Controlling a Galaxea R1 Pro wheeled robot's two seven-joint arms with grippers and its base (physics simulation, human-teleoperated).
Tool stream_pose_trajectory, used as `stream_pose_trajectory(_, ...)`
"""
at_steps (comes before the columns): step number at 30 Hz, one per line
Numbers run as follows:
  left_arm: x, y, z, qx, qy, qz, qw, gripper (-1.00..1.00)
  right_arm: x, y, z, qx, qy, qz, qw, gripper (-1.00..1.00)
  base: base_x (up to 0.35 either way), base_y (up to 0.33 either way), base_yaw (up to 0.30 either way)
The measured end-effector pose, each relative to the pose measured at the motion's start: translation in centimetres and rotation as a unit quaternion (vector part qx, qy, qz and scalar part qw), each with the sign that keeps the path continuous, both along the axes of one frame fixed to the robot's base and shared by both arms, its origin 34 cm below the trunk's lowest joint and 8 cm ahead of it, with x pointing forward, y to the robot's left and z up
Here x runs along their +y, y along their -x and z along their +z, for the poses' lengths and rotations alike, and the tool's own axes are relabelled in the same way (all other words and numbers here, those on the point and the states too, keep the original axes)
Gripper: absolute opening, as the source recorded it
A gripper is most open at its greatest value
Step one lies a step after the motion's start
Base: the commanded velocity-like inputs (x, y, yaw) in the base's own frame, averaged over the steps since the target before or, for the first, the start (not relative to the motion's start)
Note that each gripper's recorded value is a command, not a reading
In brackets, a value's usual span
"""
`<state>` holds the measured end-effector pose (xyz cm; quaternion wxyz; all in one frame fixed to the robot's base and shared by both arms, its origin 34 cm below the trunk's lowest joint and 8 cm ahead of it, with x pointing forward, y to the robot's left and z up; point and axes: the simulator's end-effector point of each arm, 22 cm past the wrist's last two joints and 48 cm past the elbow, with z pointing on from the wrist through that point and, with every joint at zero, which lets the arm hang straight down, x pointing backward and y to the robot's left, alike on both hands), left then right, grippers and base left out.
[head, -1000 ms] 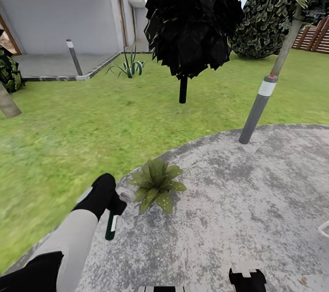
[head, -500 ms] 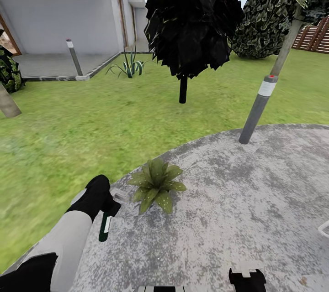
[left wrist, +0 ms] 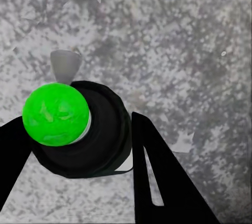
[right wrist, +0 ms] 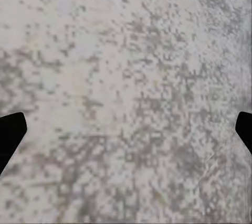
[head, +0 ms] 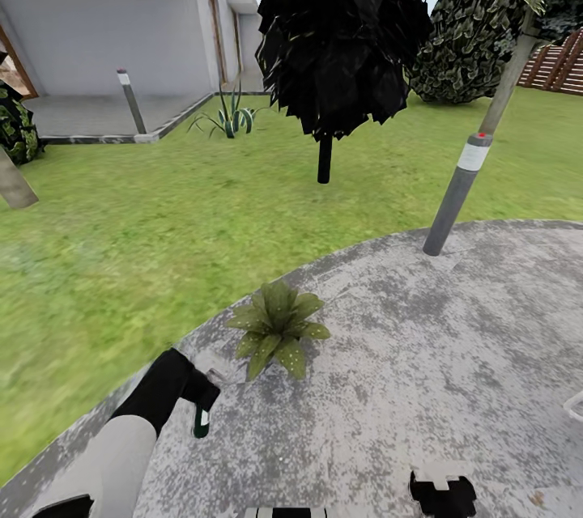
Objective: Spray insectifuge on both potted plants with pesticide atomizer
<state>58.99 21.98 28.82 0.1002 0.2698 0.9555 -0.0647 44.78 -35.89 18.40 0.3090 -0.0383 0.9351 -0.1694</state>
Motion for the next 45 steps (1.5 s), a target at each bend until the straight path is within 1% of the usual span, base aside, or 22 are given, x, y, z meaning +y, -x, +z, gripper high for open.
stream_pose_trajectory(1, -0.4, 0.1, -0.2, -0.008, 0.011, -0.002, 0.9999, -1.00, -0.2, -0.3, 0.3, -0.010, 0.000, 0.001, 0.9999, 1.00, 0.000, 0.000, 0.000)
stream_pose_trajectory(2, -1.0, 0.0, -0.6, -0.028, 0.030, 0.003, 0.9992, -1.00, -0.5, -0.5, 0.7, -0.029, 0.000, 0.002, 0.9996, 1.00, 0.000, 0.000, 0.000)
stream_pose_trajectory(3, -1.2, 0.0, -0.8, -0.042, 0.038, 0.011, 0.9983, -1.00, -0.5, -0.7, 1.1, -0.043, -0.002, 0.004, 0.9991, 1.00, 0.000, 0.000, 0.000)
stream_pose_trajectory(4, -1.0, -0.1, -1.2, -0.053, 0.036, 0.021, 0.9977, -1.00, -0.4, -0.8, 1.3, -0.054, -0.003, 0.006, 0.9985, 1.00, 0.000, 0.000, 0.000)
stream_pose_trajectory(6, -0.2, -0.3, -1.5, -0.068, 0.022, 0.033, 0.9969, -1.00, -0.1, -1.0, 1.5, -0.063, -0.009, 0.011, 0.9979, 1.00, 0.000, 0.000, 0.000)
stream_pose_trajectory(7, 0.4, -0.4, -1.7, -0.075, 0.009, 0.040, 0.9963, -1.00, 0.5, -1.0, 1.4, -0.064, -0.021, 0.021, 0.9975, 1.00, 0.000, 0.000, 0.000)
stream_pose_trajectory(8, 0.9, 0.0, -2.2, -0.078, -0.003, 0.046, 0.9959, -1.00, 2.1, -1.1, 1.0, -0.061, -0.048, 0.045, 0.9960, 1.00, 0.000, 0.000, 0.000)
stream_pose_trajectory(10, 1.1, 0.6, -2.7, -0.077, -0.007, 0.049, 0.9958, -1.00, 3.3, -1.0, 0.8, -0.058, -0.070, 0.061, 0.9940, 1.00, 0.000, 0.000, 0.000)
stream_pose_trajectory(12, 1.2, 0.9, -2.8, -0.076, -0.009, 0.050, 0.9958, -1.00, 3.7, -0.9, 0.7, -0.056, -0.077, 0.067, 0.9932, 1.00, 0.000, 0.000, 0.000)
stream_pose_trajectory(14, 1.2, 1.0, -2.9, -0.075, -0.009, 0.050, 0.9959, -1.00, 3.5, -0.9, 0.7, -0.057, -0.080, 0.060, 0.9934, 1.00, 0.000, 0.000, 0.000)
stream_pose_trajectory(16, 1.0, 1.1, -3.0, -0.075, -0.009, 0.051, 0.9959, -1.00, 2.8, -0.8, 0.7, -0.062, -0.085, 0.030, 0.9940, 1.00, -0.074, 0.067, -0.062)
stream_pose_trajectory(17, 0.9, 1.1, -3.0, -0.074, -0.008, 0.051, 0.9959, -1.00, 2.1, -0.6, 0.7, -0.067, -0.090, 0.000, 0.9937, 1.00, -0.175, 0.168, -0.192)
stream_pose_trajectory(18, 0.9, 1.1, -3.0, -0.074, -0.009, 0.052, 0.9959, -1.00, 1.7, -0.5, 0.8, -0.070, -0.093, -0.018, 0.9931, 1.00, -0.194, 0.190, -0.231)
stream_pose_trajectory(20, 1.1, 1.1, -3.0, -0.074, -0.010, 0.053, 0.9958, -1.00, 1.3, -0.4, 0.8, -0.073, -0.095, -0.034, 0.9922, 1.00, -0.208, 0.211, -0.264)
stream_pose_trajectory(22, 1.2, 1.1, -3.0, -0.074, -0.009, 0.056, 0.9957, -1.00, 1.2, -0.4, 0.8, -0.074, -0.097, -0.042, 0.9916, 1.00, -0.176, 0.251, -0.288)
stream_pose_trajectory(27, 1.2, 1.1, -3.0, -0.074, -0.005, 0.060, 0.9955, -1.00, 1.1, -0.3, 0.8, -0.075, -0.097, -0.047, 0.9913, 1.00, -0.008, 0.294, -0.119)
stream_pose_trajectory(33, 1.2, 1.0, -2.9, -0.075, -0.004, 0.059, 0.9954, -1.00, 1.0, -0.4, 0.8, -0.076, -0.097, -0.047, 0.9913, 1.00, 0.213, 0.252, -0.238)
stream_pose_trajectory(40, 1.0, 1.0, -2.8, -0.075, -0.003, 0.058, 0.9955, -1.00, 1.0, -0.4, 0.9, -0.077, -0.097, -0.047, 0.9912, 1.00, 0.046, 0.034, -0.260)
stream_pose_trajectory(42, 1.0, 1.2, -2.9, -0.071, -0.002, 0.059, 0.9957, -1.00, 0.9, -0.4, 0.9, -0.077, -0.096, -0.047, 0.9912, 1.00, 0.002, 0.001, -0.208)
stream_pose_trajectory(45, 0.8, 1.6, -3.1, -0.064, -0.005, 0.052, 0.9966, -1.00, 1.0, -0.5, 0.9, -0.077, -0.097, -0.047, 0.9912, 1.00, 0.000, 0.000, -0.054)
